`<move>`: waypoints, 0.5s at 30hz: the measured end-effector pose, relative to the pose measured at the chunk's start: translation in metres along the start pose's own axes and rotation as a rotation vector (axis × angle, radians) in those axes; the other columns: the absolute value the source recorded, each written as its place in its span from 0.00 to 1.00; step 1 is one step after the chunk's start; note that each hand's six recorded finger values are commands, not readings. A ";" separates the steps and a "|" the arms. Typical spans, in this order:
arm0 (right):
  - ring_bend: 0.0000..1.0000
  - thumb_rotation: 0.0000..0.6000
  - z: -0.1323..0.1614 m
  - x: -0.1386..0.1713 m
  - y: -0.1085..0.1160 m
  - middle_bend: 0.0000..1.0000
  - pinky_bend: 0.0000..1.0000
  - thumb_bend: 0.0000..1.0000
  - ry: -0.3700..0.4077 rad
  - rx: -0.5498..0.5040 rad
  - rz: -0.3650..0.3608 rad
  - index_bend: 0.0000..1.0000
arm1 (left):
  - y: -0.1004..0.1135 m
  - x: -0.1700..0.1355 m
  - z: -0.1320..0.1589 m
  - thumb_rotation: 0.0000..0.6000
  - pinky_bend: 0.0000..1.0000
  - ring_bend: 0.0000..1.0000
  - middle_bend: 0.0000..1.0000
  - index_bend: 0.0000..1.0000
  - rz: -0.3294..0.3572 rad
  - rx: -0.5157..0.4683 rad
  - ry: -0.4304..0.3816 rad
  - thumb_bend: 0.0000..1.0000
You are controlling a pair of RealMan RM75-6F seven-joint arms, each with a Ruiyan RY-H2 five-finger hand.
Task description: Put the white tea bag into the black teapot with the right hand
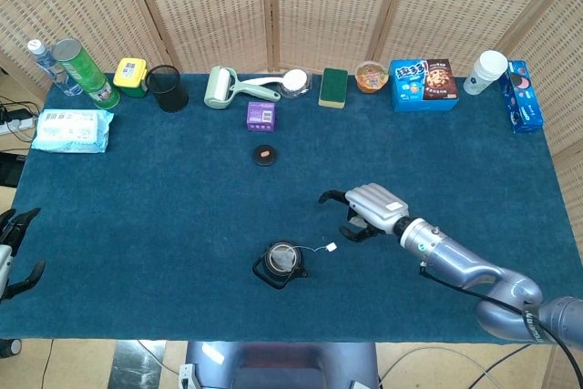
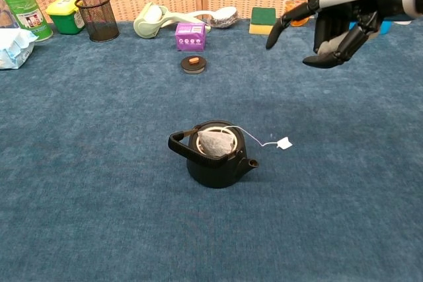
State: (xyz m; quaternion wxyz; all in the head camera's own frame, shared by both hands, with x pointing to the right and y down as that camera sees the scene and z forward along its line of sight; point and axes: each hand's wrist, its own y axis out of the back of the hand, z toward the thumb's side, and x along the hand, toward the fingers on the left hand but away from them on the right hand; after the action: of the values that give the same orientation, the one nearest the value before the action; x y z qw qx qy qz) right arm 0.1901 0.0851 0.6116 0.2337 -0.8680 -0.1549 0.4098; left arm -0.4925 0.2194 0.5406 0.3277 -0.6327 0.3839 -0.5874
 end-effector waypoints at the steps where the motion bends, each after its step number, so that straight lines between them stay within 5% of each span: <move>1: 1.00 1.00 0.001 0.000 -0.001 1.00 1.00 0.67 0.001 0.009 0.015 0.25 | 0.000 0.000 0.000 1.00 0.12 0.00 0.14 0.03 0.000 0.002 0.001 0.45; 15: 1.00 1.00 0.017 -0.002 -0.019 1.00 1.00 0.77 0.025 0.177 0.188 0.27 | 0.003 0.000 0.000 1.00 0.12 0.00 0.14 0.03 0.003 0.013 0.014 0.45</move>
State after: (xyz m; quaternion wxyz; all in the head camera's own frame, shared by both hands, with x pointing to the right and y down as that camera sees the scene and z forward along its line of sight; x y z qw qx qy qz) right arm 0.1745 0.1045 0.6135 0.2720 -0.8597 -0.0331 0.4310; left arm -0.4924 0.2180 0.5379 0.3300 -0.6259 0.3833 -0.5936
